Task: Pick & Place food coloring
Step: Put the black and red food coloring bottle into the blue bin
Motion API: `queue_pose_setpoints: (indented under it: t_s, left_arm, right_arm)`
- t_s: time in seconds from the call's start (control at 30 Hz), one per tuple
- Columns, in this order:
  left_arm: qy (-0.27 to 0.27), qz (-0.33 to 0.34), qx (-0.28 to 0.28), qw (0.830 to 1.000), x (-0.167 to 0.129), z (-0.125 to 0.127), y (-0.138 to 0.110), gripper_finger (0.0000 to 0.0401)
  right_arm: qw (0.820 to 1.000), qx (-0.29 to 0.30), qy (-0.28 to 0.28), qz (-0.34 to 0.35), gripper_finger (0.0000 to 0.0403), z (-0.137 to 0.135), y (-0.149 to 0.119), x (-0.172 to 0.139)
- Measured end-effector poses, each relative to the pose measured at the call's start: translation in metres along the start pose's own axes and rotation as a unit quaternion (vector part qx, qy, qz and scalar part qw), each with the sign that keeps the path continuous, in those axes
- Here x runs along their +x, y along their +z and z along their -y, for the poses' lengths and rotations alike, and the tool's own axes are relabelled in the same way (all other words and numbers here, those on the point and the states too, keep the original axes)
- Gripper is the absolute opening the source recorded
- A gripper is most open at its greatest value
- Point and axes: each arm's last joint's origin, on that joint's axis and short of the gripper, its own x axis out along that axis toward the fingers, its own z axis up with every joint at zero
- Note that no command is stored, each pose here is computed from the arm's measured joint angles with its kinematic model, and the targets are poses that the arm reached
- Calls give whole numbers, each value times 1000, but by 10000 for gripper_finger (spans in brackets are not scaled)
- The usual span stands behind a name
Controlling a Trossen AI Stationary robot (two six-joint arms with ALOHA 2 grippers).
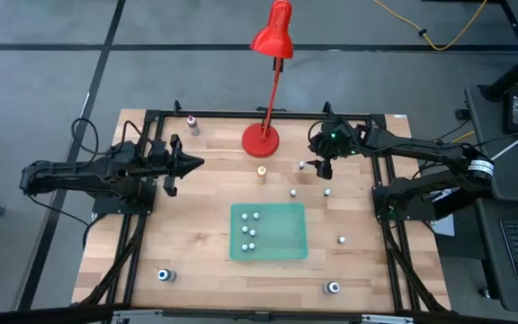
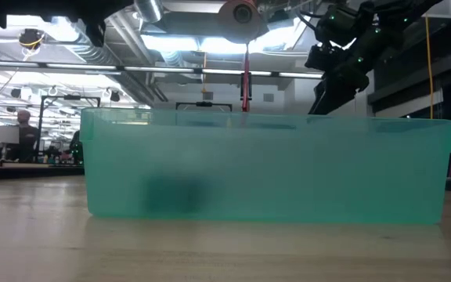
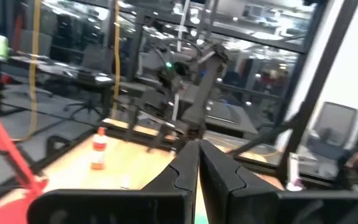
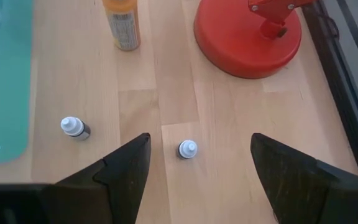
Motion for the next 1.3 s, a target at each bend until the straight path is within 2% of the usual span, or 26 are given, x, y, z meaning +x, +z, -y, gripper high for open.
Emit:
queue_pose_setpoints:
  t_s: [0.17,0.5,0.73,1.0,1.13,1.3]
  left_arm:
    - [30,6,3,1000,0,-2,0,12]
    - [29,9,-12,999,0,-2,1,15]
    - [29,9,-19,999,0,-2,1,11]
    - [29,9,-19,999,0,-2,1,15]
    - [30,9,-19,999,0,-2,1,12]
    - [30,9,-19,999,0,-2,1,13]
  right_arm:
    - [999,3,11,-32,278,0,-4,16]
    - [993,8,19,-120,278,1,-20,64]
    - [994,8,13,-104,278,3,-19,82]
    - [992,11,22,-120,276,2,-24,94]
    - [992,11,24,-123,257,2,-25,97]
    - [993,11,22,-118,206,2,-24,97]
